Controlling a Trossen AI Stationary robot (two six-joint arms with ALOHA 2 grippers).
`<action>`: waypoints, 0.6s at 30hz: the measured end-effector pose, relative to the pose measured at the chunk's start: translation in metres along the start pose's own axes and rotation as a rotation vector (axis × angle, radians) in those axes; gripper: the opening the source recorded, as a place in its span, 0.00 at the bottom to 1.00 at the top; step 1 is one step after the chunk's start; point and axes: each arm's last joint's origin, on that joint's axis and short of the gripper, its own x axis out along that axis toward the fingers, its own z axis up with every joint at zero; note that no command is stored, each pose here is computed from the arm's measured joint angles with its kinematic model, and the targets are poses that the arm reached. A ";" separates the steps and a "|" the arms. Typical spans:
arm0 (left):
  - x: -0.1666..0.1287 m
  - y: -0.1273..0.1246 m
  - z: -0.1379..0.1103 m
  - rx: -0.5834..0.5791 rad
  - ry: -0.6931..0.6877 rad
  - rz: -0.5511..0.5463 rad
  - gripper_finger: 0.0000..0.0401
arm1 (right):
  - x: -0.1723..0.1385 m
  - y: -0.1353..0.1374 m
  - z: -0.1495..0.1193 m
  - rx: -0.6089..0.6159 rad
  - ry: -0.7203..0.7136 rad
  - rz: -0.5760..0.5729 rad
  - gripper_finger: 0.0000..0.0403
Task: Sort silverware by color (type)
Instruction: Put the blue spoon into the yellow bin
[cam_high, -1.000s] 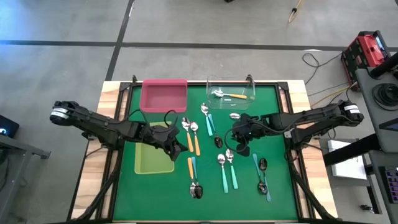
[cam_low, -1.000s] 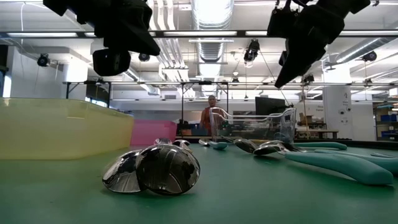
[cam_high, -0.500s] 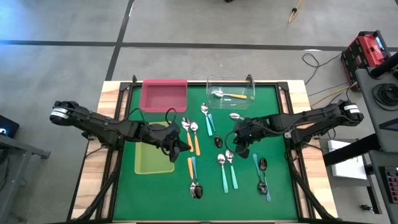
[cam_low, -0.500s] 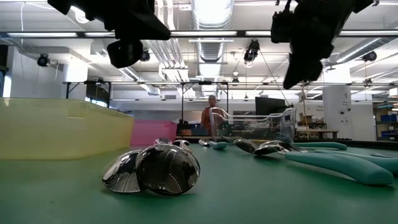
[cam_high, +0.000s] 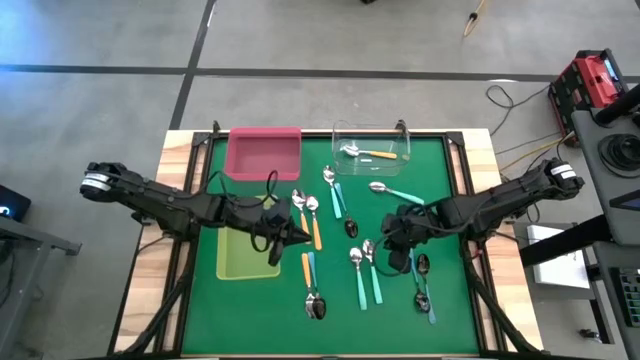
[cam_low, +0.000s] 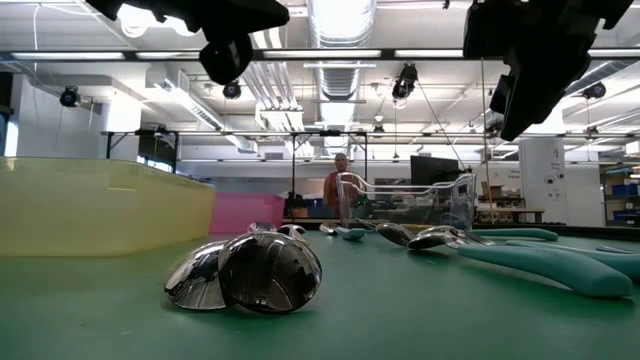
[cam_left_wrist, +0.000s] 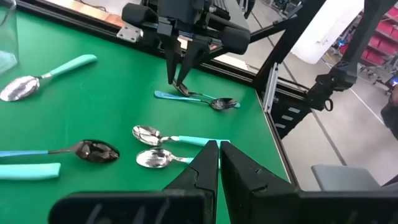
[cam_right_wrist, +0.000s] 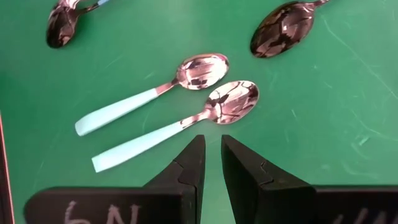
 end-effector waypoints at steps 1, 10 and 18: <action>0.000 0.000 0.000 0.007 -0.001 0.000 0.00 | 0.000 0.000 0.000 0.000 0.000 0.000 0.11; 0.011 0.001 0.000 0.002 -0.048 -0.020 0.00 | 0.000 0.004 -0.002 -0.003 0.005 0.009 0.11; 0.017 0.015 0.003 0.014 -0.069 0.022 0.00 | -0.001 0.012 -0.008 -0.069 0.006 0.015 0.11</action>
